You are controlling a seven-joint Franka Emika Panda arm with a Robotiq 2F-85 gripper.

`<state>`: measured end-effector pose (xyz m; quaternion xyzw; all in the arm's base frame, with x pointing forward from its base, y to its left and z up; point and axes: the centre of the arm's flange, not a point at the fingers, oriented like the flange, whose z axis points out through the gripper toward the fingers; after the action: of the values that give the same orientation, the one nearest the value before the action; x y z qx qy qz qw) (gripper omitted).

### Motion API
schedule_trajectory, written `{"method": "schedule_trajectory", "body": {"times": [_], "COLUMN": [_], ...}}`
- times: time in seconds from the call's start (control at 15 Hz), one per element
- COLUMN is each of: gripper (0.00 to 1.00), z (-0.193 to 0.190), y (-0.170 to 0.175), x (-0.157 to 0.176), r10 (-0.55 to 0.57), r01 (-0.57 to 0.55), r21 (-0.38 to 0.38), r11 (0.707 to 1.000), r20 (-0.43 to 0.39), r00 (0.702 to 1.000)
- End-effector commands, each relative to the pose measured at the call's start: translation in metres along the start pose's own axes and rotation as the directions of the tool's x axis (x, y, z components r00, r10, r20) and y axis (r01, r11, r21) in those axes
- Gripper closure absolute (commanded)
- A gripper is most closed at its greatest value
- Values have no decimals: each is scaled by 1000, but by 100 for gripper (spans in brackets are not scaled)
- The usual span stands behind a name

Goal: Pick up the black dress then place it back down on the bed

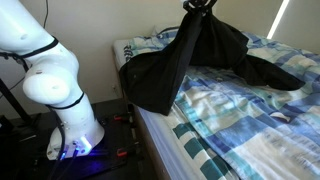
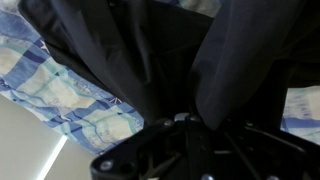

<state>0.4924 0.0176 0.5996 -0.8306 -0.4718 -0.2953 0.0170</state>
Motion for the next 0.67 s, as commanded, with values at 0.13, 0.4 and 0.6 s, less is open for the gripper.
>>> {"method": "schedule_trajectory", "body": {"times": [0.13,0.4,0.6], "gripper": [99,99,99], "z": [-19,-41,-63], "y": [-16,-37,-52], "x": [2,-6,-9], "r10": [52,50,25], "r01": [-53,-62,-49], "r21": [8,44,79], "r11": [999,997,996], "r20": [79,236,278], "r00": [996,970,960]}}
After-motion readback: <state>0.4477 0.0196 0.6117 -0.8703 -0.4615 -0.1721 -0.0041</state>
